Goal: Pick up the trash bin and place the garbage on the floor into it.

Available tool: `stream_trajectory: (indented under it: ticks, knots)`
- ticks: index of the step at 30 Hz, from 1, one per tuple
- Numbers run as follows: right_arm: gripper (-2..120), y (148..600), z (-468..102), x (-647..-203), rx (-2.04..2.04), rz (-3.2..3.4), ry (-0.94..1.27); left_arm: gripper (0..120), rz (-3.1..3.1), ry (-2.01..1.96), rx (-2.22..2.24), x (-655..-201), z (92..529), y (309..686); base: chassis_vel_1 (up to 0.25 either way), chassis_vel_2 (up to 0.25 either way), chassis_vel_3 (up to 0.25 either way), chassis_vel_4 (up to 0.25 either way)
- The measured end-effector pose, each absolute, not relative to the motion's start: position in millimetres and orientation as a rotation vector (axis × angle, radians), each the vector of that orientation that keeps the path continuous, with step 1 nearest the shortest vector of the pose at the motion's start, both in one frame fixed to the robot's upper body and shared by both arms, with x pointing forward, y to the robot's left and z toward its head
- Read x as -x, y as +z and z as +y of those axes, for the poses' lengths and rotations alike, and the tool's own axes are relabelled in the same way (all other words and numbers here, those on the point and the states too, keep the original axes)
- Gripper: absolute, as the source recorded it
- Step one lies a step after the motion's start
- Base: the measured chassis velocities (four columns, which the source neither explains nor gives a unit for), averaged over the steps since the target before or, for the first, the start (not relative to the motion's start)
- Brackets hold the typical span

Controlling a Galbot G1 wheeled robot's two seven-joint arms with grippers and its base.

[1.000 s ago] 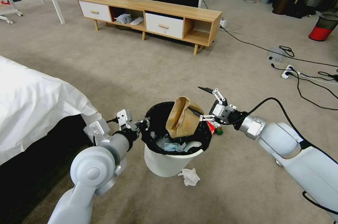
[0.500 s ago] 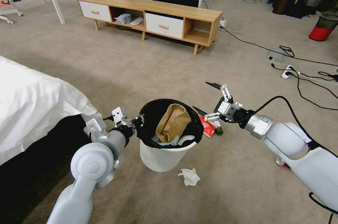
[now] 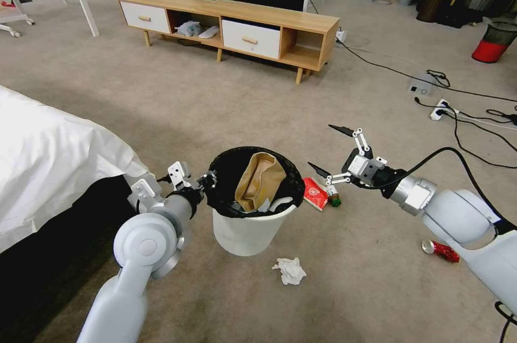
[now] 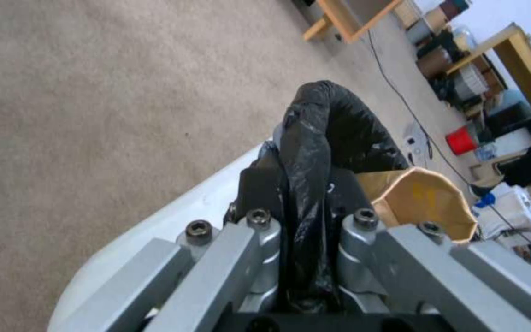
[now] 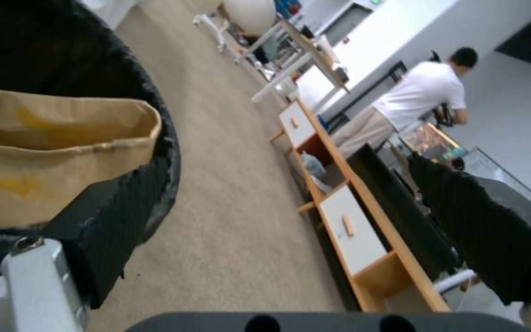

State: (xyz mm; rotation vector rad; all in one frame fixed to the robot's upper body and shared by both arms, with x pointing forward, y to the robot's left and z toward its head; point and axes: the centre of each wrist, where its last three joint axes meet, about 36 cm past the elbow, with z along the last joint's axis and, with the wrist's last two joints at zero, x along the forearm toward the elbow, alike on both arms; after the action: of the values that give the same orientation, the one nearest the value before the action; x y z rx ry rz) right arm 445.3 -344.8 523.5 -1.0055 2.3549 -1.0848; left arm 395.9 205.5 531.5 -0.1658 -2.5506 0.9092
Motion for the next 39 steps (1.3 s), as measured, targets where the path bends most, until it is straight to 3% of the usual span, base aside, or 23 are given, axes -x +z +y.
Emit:
stream_trajectory:
  ticks: [7,16,26,39]
  knots:
    - [100,529,-346,-439,0.947,2.472,-0.946,7,-2.581,0.93,0.15,-388,214,545,0.0,0.0,0.0,0.0]
    - [100,508,-342,-428,0.751,2.842,-0.524,7,-2.622,0.925,0.134,-384,224,557,0.0,0.0,0.0,0.0]
    - [100,458,-332,-425,0.64,3.088,-0.41,7,-2.643,0.934,0.129,-384,232,565,0.0,0.0,0.0,0.0]
    - [100,395,-305,-418,0.899,3.302,-0.319,7,-2.663,0.938,0.122,-380,243,576,0.0,0.0,0.0,0.0]
